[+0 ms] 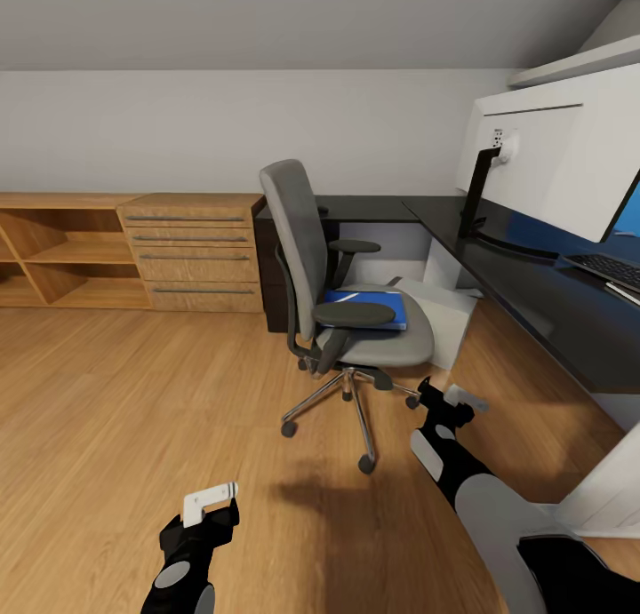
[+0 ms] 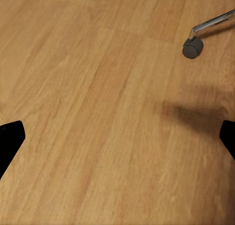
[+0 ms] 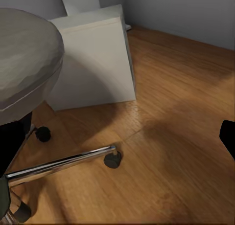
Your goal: In the bedroom, organize the workspace by keeping the computer under the desk, ensuring the monitor is on the desk, placing the keyboard on the desk next to the monitor, placing the mouse on the desk next to the keyboard, moving the folder from the swivel chair onto the desk next to the mouse, stacking the notebook on top of the folder with the pen on top of the notebook, and positioning the swivel chair next to the desk.
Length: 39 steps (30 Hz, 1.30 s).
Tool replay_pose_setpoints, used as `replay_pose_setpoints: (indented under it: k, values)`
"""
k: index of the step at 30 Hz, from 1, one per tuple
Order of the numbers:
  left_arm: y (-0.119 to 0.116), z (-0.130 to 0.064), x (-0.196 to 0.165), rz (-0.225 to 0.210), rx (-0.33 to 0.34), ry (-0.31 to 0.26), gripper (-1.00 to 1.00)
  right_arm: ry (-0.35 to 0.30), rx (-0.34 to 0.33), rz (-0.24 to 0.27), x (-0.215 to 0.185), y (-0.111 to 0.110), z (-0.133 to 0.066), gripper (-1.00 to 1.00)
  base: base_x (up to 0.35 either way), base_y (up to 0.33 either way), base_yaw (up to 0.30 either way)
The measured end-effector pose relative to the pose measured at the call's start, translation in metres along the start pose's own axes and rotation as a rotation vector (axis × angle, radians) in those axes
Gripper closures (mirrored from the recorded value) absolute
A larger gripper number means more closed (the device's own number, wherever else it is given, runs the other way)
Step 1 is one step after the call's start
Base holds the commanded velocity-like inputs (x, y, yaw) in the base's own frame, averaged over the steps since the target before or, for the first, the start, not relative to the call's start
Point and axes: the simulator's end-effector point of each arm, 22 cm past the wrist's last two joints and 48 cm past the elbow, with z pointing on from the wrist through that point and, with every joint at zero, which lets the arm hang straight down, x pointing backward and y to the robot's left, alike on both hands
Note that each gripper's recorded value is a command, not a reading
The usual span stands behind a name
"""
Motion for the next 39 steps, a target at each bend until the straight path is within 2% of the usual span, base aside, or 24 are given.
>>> replay_pose_setpoints:
  k: [4,6,7,8,10,12,14,15,16,19,21,26,31,39]
  values:
    - [0.000,0.000,0.000,0.001,0.001,0.000,-1.00,-0.001,0.022,-0.005,-0.003,-0.015,0.006,-1.00,0.000,0.000,0.000]
    - [0.000,0.000,0.000,0.001,0.001,0.000,-1.00,0.002,0.074,0.012,-0.009,-0.045,0.017,-1.00,0.000,0.000,0.000]
    - [0.000,0.000,0.000,0.001,0.001,0.000,-1.00,0.008,0.087,0.020,-0.009,-0.052,0.019,-1.00,0.000,0.000,0.000]
    - [0.000,0.000,0.000,0.001,0.001,0.000,-1.00,0.043,0.113,0.053,-0.006,-0.067,0.024,-1.00,0.000,0.000,0.000]
    - [0.000,0.000,0.000,0.001,0.001,0.000,-1.00,0.103,0.104,0.082,0.001,-0.070,0.028,-1.00,0.000,0.000,0.000]
    - [0.000,0.000,0.000,0.002,0.000,0.000,-1.00,0.167,0.063,0.118,0.003,-0.068,0.035,-1.00,0.000,0.000,0.000]
    - [0.000,0.000,0.000,0.001,0.000,0.000,-1.00,0.222,0.017,0.175,0.004,-0.067,0.041,-1.00,0.000,0.000,0.000]
    - [0.000,0.000,0.000,0.002,-0.001,-0.001,-1.00,0.247,-0.012,0.223,0.003,-0.066,0.043,-1.00,0.000,0.000,0.000]
    - [0.001,0.000,0.000,0.003,-0.001,-0.001,-1.00,0.256,-0.027,0.249,0.002,-0.064,0.044,-1.00,0.000,0.000,0.000]
    - [0.004,0.001,-0.001,0.007,-0.005,-0.003,-1.00,0.276,-0.116,0.372,-0.005,-0.050,0.047,-1.00,0.000,0.000,0.000]
    - [0.005,0.001,-0.001,0.009,-0.006,-0.004,-1.00,0.276,-0.165,0.413,-0.008,-0.041,0.046,-1.00,0.068,0.000,0.000]
    - [0.005,0.002,0.003,0.012,-0.007,0.003,-1.00,0.264,-0.184,0.432,-0.012,-0.039,0.046,-1.00,0.253,0.000,0.000]
    - [0.004,0.003,0.006,0.014,-0.007,0.009,-1.00,0.216,-0.174,0.435,-0.022,-0.044,0.049,-1.00,0.315,0.000,0.000]
    - [0.005,0.003,0.007,0.015,-0.009,0.013,-1.00,0.185,-0.156,0.429,-0.032,-0.058,0.055,-1.00,0.285,0.000,0.000]
